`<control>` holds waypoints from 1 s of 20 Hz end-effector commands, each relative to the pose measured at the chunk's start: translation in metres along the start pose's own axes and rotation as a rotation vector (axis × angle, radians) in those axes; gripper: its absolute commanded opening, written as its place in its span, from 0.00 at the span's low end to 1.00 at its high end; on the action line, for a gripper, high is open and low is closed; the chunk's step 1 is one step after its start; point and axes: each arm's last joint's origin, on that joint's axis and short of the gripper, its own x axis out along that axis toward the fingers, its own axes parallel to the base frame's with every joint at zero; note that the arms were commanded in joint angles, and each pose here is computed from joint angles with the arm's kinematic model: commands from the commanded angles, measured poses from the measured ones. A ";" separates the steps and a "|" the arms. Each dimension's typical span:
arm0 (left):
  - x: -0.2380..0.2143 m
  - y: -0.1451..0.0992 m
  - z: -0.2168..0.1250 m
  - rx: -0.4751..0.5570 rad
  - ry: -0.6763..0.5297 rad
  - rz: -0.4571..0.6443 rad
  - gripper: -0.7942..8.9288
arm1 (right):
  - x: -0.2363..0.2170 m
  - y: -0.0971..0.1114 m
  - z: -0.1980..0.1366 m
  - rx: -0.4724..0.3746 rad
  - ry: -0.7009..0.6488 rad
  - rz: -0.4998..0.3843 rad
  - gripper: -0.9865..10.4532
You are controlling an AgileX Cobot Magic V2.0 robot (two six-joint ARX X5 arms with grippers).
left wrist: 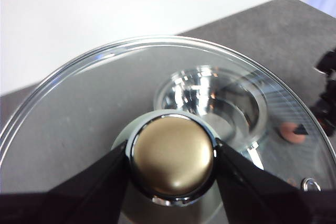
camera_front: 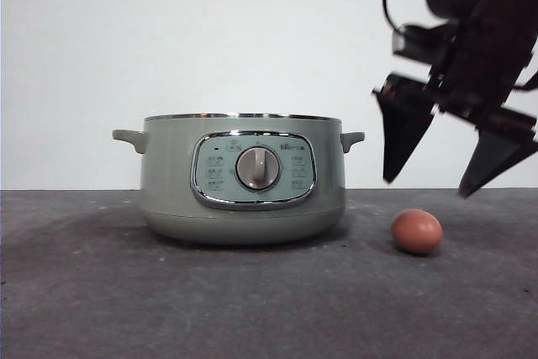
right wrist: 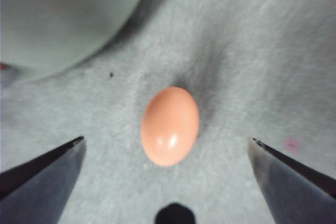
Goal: Pick up the egg,open the lid,put the egg in the pot,close the lid
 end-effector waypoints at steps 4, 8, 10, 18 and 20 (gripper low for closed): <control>-0.014 -0.006 -0.044 -0.065 -0.007 -0.003 0.07 | 0.029 0.003 0.002 0.015 0.037 -0.031 0.63; -0.021 -0.009 -0.064 -0.104 0.000 -0.004 0.07 | 0.041 0.002 0.002 0.039 0.055 -0.055 0.63; -0.027 -0.009 -0.066 -0.103 -0.014 -0.003 0.07 | 0.044 0.001 0.002 0.040 0.061 -0.064 0.56; -0.029 -0.010 -0.067 -0.106 -0.023 -0.003 0.07 | 0.046 0.004 0.001 0.057 0.066 -0.059 0.25; -0.029 -0.010 -0.067 -0.106 -0.023 -0.003 0.07 | 0.046 0.005 0.001 0.054 0.068 -0.058 0.25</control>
